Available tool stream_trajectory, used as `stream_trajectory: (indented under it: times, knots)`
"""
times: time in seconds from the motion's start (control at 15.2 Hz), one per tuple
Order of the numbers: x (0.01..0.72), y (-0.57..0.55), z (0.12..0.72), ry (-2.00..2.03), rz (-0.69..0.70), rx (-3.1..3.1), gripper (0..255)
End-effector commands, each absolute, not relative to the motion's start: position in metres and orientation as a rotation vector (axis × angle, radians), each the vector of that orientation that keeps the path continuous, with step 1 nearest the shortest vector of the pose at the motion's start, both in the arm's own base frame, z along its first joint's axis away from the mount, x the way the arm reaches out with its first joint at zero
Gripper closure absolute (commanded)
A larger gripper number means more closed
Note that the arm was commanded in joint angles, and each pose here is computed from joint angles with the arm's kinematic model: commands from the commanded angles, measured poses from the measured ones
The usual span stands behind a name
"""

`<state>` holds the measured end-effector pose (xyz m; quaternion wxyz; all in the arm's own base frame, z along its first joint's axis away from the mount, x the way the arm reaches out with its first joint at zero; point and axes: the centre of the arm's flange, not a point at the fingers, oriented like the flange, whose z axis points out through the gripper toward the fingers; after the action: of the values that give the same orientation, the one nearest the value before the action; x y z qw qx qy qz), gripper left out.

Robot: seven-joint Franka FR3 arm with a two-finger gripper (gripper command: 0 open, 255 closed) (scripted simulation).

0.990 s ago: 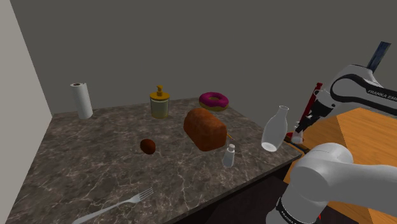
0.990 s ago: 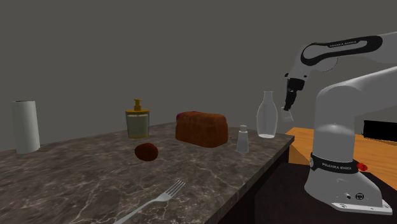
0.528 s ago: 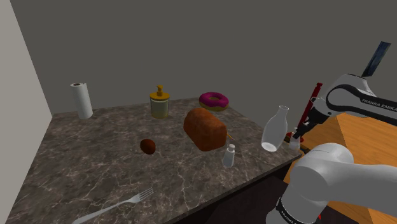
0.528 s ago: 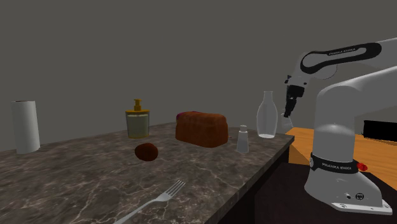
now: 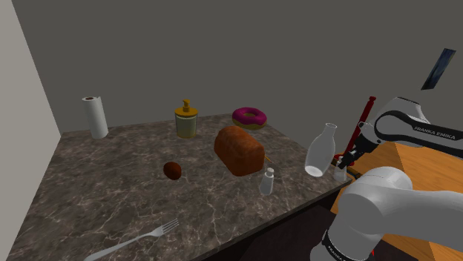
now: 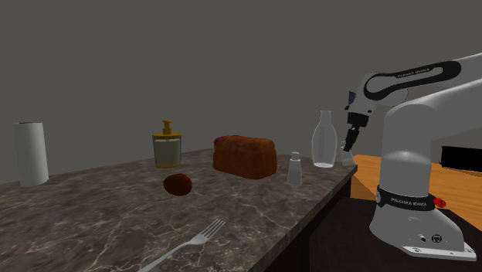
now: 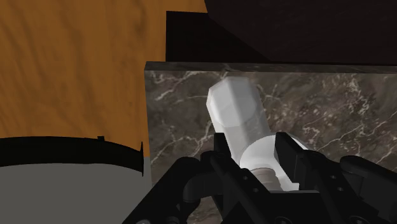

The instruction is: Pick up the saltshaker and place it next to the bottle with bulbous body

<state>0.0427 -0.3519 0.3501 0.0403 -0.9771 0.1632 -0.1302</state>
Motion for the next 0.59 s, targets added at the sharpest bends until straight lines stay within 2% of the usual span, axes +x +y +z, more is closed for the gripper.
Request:
stream_trajectory:
  times: [0.0, 0.4, 0.46, 0.53]
  knots:
    - [0.0423, -0.3519, 0.3461, 0.500, -0.399, -2.994, 255]
    - [0.0423, -0.3520, 0.3461, 0.500, -0.399, -2.994, 255]
    - [0.0423, -0.3521, 0.3462, 0.500, -0.399, -2.994, 0]
    - [0.0423, -0.3522, 0.3462, 0.500, -0.399, -2.994, 0]
